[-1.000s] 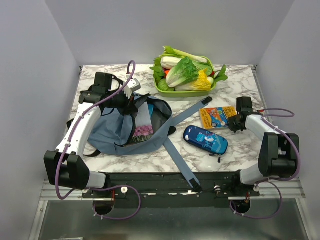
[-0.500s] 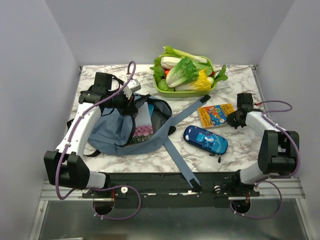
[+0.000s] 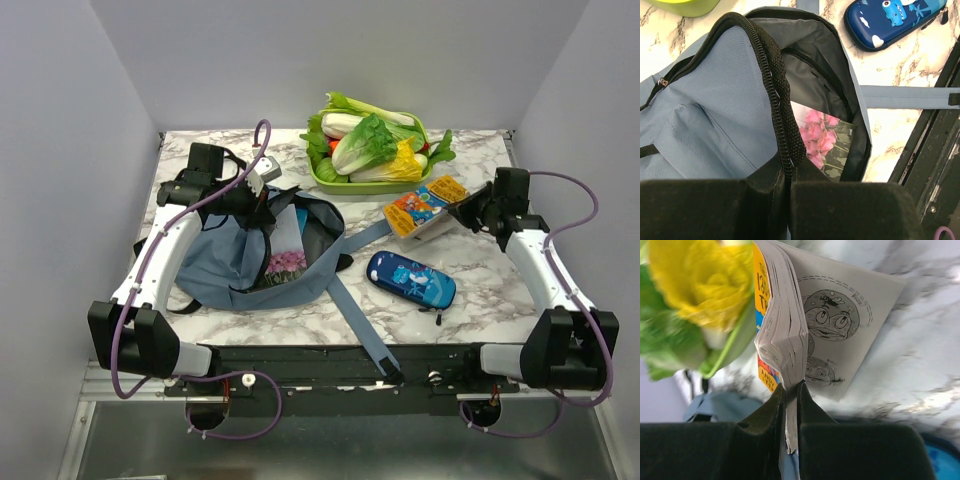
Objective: Pack the student bag
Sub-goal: Pick up the book from the center of the board, then place the book in the student bag.
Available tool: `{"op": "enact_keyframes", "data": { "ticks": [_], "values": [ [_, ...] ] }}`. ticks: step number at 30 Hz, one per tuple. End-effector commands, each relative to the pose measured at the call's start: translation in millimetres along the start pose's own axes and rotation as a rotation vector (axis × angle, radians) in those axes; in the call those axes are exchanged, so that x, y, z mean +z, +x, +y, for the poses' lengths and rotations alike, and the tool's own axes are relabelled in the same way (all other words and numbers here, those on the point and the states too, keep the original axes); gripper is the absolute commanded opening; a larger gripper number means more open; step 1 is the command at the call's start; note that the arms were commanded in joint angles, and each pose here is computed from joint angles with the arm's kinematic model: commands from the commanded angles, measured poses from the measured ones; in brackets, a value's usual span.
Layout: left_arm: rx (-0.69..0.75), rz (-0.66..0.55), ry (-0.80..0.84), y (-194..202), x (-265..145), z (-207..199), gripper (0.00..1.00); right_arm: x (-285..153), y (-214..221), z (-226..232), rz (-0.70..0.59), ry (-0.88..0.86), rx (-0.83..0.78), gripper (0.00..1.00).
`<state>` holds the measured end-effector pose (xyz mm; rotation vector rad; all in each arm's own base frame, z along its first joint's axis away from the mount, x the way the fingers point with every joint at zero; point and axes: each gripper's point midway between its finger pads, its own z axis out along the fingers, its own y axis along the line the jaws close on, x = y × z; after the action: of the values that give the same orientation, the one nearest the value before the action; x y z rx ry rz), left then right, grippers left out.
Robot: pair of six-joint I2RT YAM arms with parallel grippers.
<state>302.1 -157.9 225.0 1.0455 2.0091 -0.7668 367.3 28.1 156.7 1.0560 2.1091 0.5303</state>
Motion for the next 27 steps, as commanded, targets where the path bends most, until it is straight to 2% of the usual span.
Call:
{"op": "enact_keyframes", "data": {
  "ticks": [1,6,10,17,23,27],
  "values": [
    [-0.001,-0.027,-0.004,-12,-5,0,0.07,-44,-2,81,0.074,-0.329,-0.004,0.01],
    [0.006,-0.039,-0.026,-15,-7,2,0.07,-87,-1,122,0.129,-0.479,-0.017,0.01],
    [0.003,-0.039,-0.027,-15,-7,3,0.07,-120,18,141,0.216,-0.549,-0.045,0.01],
    [-0.009,-0.050,-0.031,-20,-7,4,0.07,-151,95,165,0.401,-0.642,-0.115,0.01],
    [-0.016,-0.065,-0.036,-24,-10,2,0.07,-147,141,185,0.467,-0.619,-0.215,0.01],
    [-0.006,-0.100,-0.041,-36,-18,-4,0.07,-112,172,186,0.518,-0.545,-0.240,0.01]
  ]
}}
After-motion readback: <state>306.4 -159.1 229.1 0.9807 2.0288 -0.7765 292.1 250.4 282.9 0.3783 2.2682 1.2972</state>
